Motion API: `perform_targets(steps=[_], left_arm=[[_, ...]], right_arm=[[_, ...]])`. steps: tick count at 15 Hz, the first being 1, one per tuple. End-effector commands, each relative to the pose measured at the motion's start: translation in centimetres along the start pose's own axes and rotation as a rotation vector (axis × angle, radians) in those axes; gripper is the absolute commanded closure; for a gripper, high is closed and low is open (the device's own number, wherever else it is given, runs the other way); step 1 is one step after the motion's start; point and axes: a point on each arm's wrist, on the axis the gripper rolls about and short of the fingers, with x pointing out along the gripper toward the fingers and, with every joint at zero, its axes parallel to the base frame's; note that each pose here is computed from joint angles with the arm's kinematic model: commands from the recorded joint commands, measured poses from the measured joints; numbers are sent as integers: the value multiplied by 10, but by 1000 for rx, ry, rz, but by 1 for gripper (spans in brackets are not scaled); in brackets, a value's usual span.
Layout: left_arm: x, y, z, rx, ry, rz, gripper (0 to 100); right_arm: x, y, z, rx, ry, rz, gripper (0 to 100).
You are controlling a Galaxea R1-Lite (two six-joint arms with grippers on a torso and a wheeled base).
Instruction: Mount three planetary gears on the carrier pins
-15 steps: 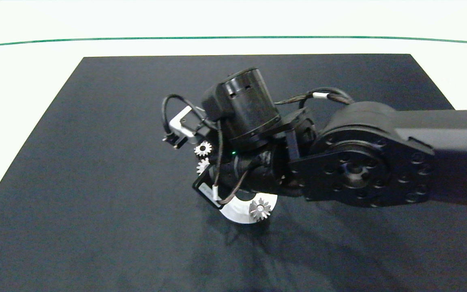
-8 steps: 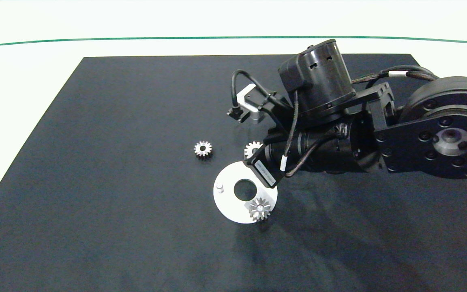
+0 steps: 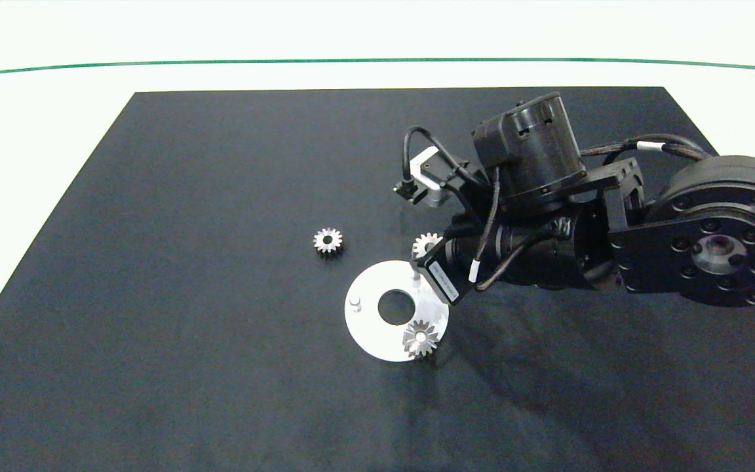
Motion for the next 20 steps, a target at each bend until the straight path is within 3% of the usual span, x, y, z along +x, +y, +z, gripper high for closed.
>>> perform_targets(steps=[1,4,20], left_arm=[[0,0,-1,2,4,0,0],[0,0,-1,2,4,-2,0],[1,-1,-3,2,9,0,0]], right_arm=[[8,3,-3,9,18,2,84],[17,5,-1,31,-7,-7,84],[34,4,-11,33,36,-13,84]])
